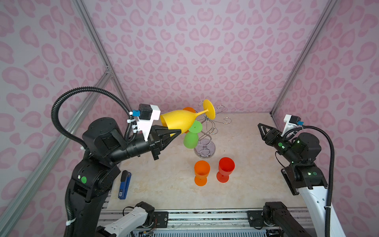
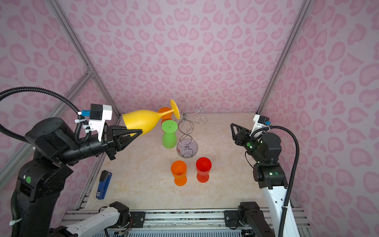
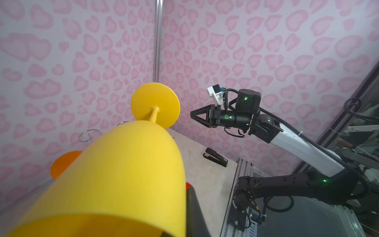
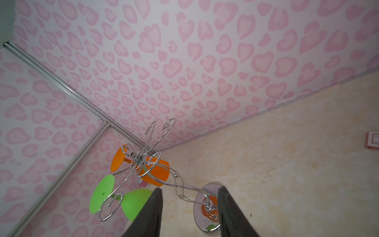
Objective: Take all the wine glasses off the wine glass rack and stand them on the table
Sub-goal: 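Open the right gripper and withdraw it while the left gripper holds the glass, then lower the yellow glass toward the table near the orange glass with the left gripper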
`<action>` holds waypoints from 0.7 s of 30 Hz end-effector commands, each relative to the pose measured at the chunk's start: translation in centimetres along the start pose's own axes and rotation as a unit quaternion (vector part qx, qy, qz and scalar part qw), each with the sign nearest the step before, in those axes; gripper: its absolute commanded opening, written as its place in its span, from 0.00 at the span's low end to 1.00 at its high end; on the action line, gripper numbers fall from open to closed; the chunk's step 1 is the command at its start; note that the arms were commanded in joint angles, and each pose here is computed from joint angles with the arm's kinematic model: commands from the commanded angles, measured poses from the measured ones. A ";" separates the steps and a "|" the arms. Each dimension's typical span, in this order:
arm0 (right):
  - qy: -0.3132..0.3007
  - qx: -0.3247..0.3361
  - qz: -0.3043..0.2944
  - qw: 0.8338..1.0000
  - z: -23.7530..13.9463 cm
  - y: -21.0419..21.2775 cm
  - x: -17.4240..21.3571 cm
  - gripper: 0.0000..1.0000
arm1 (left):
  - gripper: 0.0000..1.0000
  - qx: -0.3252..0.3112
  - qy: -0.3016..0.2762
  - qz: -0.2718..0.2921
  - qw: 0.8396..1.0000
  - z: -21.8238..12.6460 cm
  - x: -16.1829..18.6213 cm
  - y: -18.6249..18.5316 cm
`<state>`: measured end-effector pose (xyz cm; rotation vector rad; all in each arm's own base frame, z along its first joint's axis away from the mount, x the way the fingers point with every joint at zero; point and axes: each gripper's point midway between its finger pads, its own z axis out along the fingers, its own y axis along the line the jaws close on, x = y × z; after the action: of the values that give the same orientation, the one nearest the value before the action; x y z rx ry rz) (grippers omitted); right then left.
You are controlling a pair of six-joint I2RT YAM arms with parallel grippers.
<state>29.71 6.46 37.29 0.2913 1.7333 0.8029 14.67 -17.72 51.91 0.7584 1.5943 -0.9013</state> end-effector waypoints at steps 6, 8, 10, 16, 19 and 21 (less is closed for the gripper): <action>0.006 0.030 -0.003 1.000 -0.3 -1.5 0.1 0.43 | 0.02 -0.144 0.125 -0.040 0.981 -5.7 8.4 1.9; 0.007 0.039 -0.003 0.999 -0.4 -2.0 0.2 0.43 | 0.02 -0.155 0.138 -0.052 0.977 -6.1 9.6 2.1; 0.009 0.045 0.001 0.999 -0.2 -2.6 0.4 0.43 | 0.02 -0.159 0.151 -0.064 0.973 -6.2 11.0 2.3; 0.016 0.062 0.018 0.998 0.4 -3.9 0.8 0.42 | 0.02 -0.175 0.187 -0.084 0.963 -6.5 14.7 3.0; 0.019 0.069 0.019 0.997 0.5 -4.1 0.8 0.42 | 0.02 -0.174 0.196 -0.088 0.961 -6.7 15.9 2.9; 0.018 0.071 0.021 0.997 0.5 -4.2 0.7 0.41 | 0.02 -0.173 0.210 -0.092 0.958 -6.6 16.9 3.0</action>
<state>30.79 4.11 33.93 0.4013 1.8264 0.7249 10.70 -10.39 36.60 0.5797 2.1287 -0.5931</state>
